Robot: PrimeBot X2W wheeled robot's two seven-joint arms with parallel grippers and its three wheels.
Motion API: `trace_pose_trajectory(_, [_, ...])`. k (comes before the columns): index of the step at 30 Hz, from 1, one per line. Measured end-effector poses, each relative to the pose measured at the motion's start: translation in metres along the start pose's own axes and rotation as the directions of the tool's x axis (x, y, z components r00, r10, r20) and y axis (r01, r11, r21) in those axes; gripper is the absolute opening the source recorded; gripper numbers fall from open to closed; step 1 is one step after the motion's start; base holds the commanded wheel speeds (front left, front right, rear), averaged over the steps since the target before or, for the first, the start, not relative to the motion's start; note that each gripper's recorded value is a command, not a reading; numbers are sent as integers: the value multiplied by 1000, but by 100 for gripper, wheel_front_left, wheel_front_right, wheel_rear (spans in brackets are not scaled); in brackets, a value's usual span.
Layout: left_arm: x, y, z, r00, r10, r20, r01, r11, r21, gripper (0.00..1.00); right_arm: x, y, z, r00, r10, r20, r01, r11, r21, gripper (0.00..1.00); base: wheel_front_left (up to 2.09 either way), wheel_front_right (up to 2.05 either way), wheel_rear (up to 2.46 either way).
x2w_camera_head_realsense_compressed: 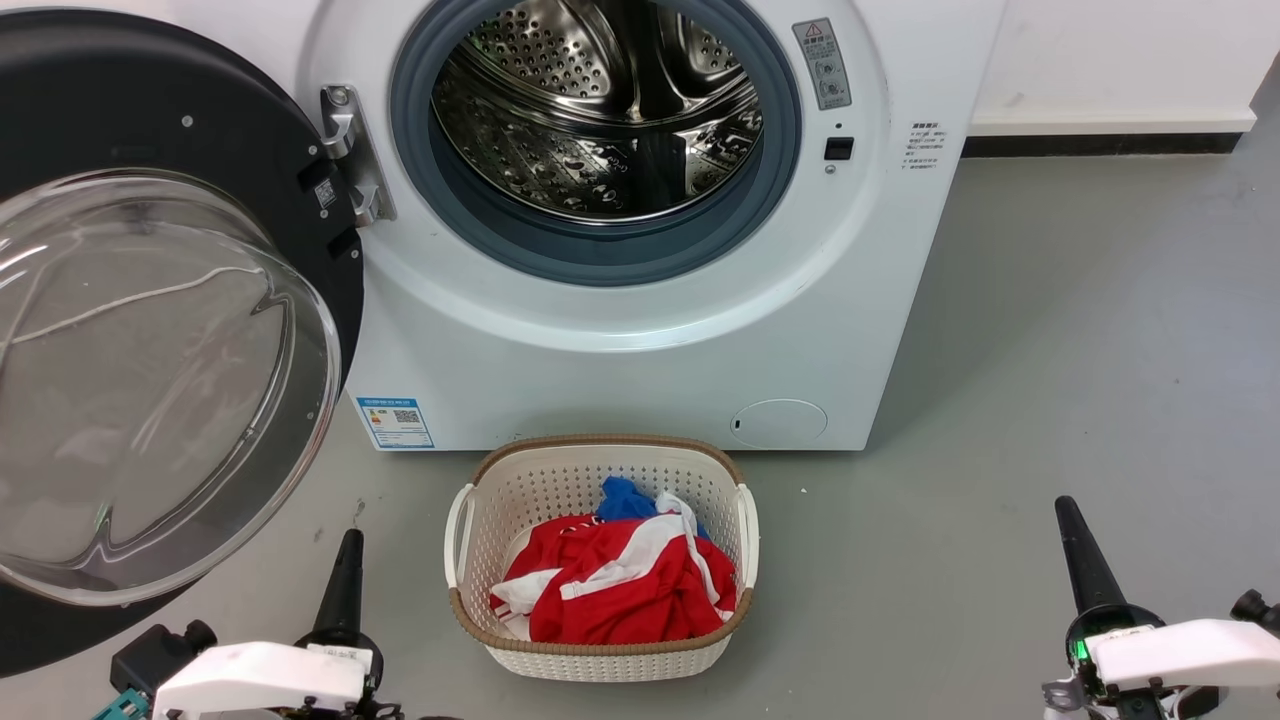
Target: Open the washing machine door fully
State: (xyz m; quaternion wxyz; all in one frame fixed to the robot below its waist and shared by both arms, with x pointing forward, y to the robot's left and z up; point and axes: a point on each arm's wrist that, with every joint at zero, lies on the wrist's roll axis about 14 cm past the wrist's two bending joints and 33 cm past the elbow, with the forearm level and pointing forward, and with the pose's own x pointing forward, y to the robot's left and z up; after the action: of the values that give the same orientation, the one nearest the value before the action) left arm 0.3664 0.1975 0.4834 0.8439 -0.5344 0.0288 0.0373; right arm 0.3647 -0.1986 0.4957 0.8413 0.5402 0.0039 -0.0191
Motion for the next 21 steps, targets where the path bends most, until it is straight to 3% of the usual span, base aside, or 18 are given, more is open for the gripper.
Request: trace_pose_trajectory(21, [9, -7, 4, 1000, -30, -5, 28, 980, -196, 0, 9, 1, 2, 1000, 1, -12, 1, 982, 188, 0, 0, 0, 0])
